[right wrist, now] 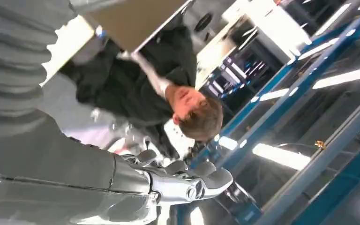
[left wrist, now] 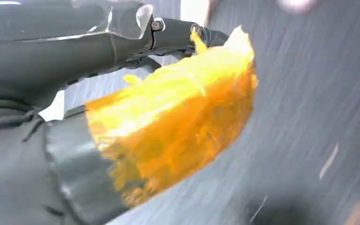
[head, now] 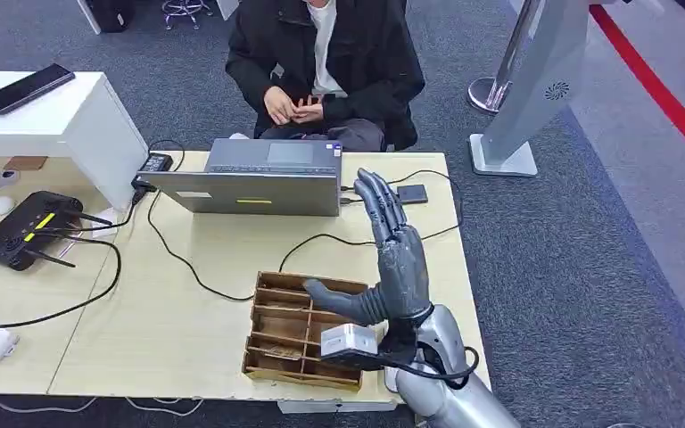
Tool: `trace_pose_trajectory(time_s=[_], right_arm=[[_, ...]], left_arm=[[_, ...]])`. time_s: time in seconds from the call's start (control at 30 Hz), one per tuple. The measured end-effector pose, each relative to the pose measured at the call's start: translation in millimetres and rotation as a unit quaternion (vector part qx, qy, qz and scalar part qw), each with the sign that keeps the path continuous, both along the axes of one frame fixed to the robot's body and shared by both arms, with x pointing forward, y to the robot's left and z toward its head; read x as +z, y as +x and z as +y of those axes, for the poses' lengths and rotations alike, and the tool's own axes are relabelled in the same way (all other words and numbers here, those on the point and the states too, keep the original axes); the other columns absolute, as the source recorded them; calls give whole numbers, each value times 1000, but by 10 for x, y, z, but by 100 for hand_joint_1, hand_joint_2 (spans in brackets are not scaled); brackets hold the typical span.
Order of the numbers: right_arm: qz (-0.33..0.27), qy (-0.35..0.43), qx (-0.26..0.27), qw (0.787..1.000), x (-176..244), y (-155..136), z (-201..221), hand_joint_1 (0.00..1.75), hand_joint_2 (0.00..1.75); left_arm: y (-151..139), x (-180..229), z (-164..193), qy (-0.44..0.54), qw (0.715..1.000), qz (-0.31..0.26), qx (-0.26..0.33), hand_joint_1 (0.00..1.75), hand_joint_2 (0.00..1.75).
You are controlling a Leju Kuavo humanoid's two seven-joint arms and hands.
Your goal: Pass the card to the sensor for recognition and then transmit it.
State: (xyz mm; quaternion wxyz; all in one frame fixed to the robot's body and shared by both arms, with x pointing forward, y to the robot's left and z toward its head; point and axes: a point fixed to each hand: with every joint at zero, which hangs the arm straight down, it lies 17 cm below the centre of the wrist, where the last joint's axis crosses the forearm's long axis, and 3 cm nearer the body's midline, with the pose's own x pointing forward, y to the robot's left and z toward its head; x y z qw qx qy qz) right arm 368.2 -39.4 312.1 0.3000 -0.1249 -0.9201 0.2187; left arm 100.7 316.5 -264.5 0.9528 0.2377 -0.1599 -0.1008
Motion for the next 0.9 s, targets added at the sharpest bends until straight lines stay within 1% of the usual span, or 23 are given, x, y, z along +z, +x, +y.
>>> trace_pose_trajectory(time_s=[0.03, 0.07, 0.13, 0.23, 0.33, 0.53, 0.67, 0.9], right_arm=[[8, 15, 13, 1000, 7, -47, -7, 0, 0], [15, 26, 25, 999, 0, -91, -7, 0, 0], [29, 50, 55, 997, 0, -178, 2, 0, 0], [49, 87, 102, 990, -5, -311, 7, 0, 0], [61, 109, 132, 983, -23, -430, 3, 0, 0], [86, 142, 179, 970, -100, -603, -19, 0, 0], [108, 172, 219, 954, -139, -713, -44, 0, 0], [136, 199, 255, 936, -244, -845, -100, 0, 0]], left_arm=[[128, 80, 37, 35, 999, -18, 6, 0, 0], [197, 95, -41, 30, 999, -27, 5, 0, 0], [248, 60, -229, -11, 1000, -29, 2, 0, 0], [238, 39, -365, -37, 999, -31, 1, 0, 0], [237, 39, -386, -40, 999, -32, 3, 0, 0], [236, 42, -418, -44, 998, -36, 9, 0, 0], [232, 45, -431, -44, 998, -37, 16, 0, 0], [209, 42, -438, -46, 998, -36, 23, 0, 0]])
